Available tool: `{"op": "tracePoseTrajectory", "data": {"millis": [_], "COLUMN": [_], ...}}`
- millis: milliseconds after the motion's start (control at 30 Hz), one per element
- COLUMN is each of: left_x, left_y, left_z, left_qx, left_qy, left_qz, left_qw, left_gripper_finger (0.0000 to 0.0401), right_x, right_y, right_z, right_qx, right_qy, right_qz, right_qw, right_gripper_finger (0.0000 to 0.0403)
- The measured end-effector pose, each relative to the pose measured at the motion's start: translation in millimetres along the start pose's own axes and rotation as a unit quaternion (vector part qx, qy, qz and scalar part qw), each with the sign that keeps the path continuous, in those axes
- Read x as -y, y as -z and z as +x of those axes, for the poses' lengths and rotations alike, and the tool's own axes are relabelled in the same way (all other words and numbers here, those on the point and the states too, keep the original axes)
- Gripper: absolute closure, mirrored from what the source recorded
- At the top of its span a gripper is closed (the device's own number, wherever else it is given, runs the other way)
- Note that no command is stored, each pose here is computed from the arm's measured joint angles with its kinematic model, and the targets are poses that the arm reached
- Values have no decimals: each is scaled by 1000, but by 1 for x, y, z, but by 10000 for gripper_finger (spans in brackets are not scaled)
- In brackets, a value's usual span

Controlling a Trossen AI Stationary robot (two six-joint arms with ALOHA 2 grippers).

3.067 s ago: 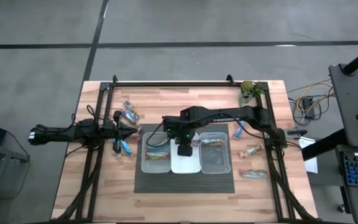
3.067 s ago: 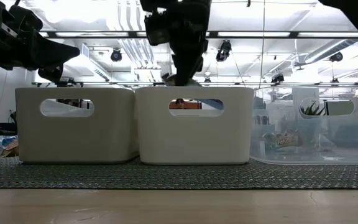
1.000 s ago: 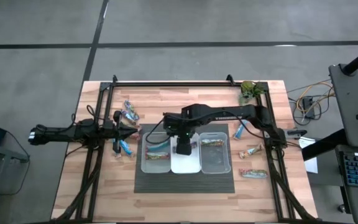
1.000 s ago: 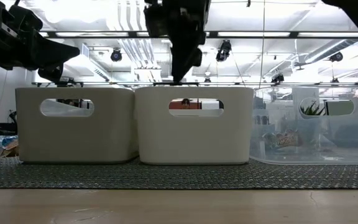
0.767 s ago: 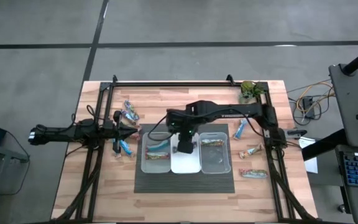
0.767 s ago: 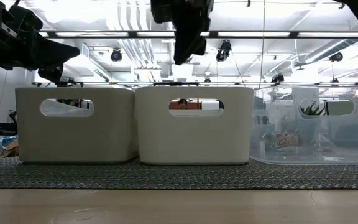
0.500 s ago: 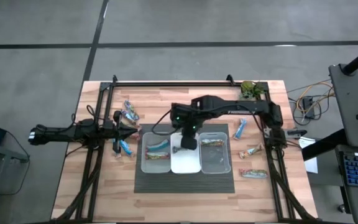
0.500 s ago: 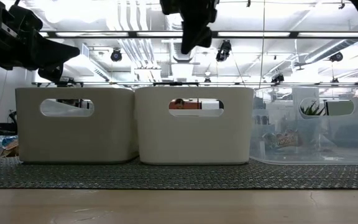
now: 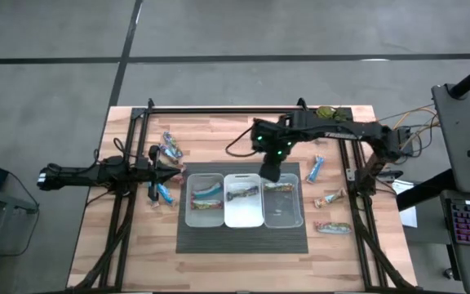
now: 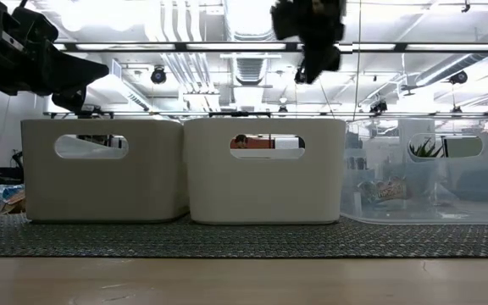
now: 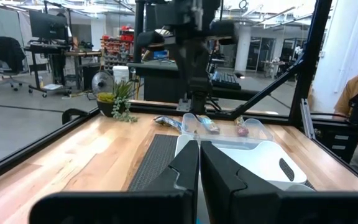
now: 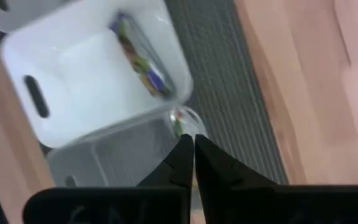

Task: Pick and place Granola Bars by type
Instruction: Put the yellow granola bar into the transparent bin

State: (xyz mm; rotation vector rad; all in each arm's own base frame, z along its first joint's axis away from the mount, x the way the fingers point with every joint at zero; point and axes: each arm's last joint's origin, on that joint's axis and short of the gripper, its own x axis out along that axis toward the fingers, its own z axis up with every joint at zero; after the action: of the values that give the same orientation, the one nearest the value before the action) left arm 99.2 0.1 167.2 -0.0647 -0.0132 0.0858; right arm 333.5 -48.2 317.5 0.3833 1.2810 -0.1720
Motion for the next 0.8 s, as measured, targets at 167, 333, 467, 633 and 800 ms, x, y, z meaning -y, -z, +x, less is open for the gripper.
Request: {"op": "tracePoseTrajectory", "data": {"millis": [167,333,467,633,800], "left_x": [0,0,0,0,0], "left_y": [0,0,0,0,0], "left_z": [0,0,0,0,0], "left_qx": [0,0,0,0,0], "left_qy": [0,0,0,0,0], "left_qz": [0,0,0,0,0], "left_qw": [1000,1000,1000,1000,1000], "left_gripper_finger": [401,401,401,401,401], "right_x": [29,63,85,105,116], "right_y": [20,39,52,65,73], "right_z": [6,20,28,37,37], "right_qx": [-23,-55,-74,-90,-87], "right_qy": [28,51,66,86,95], "right_qz": [74,174,249,334,382], "right_qw": [997,982,963,934,915], "right_gripper_finger": [394,394,394,394,394]}}
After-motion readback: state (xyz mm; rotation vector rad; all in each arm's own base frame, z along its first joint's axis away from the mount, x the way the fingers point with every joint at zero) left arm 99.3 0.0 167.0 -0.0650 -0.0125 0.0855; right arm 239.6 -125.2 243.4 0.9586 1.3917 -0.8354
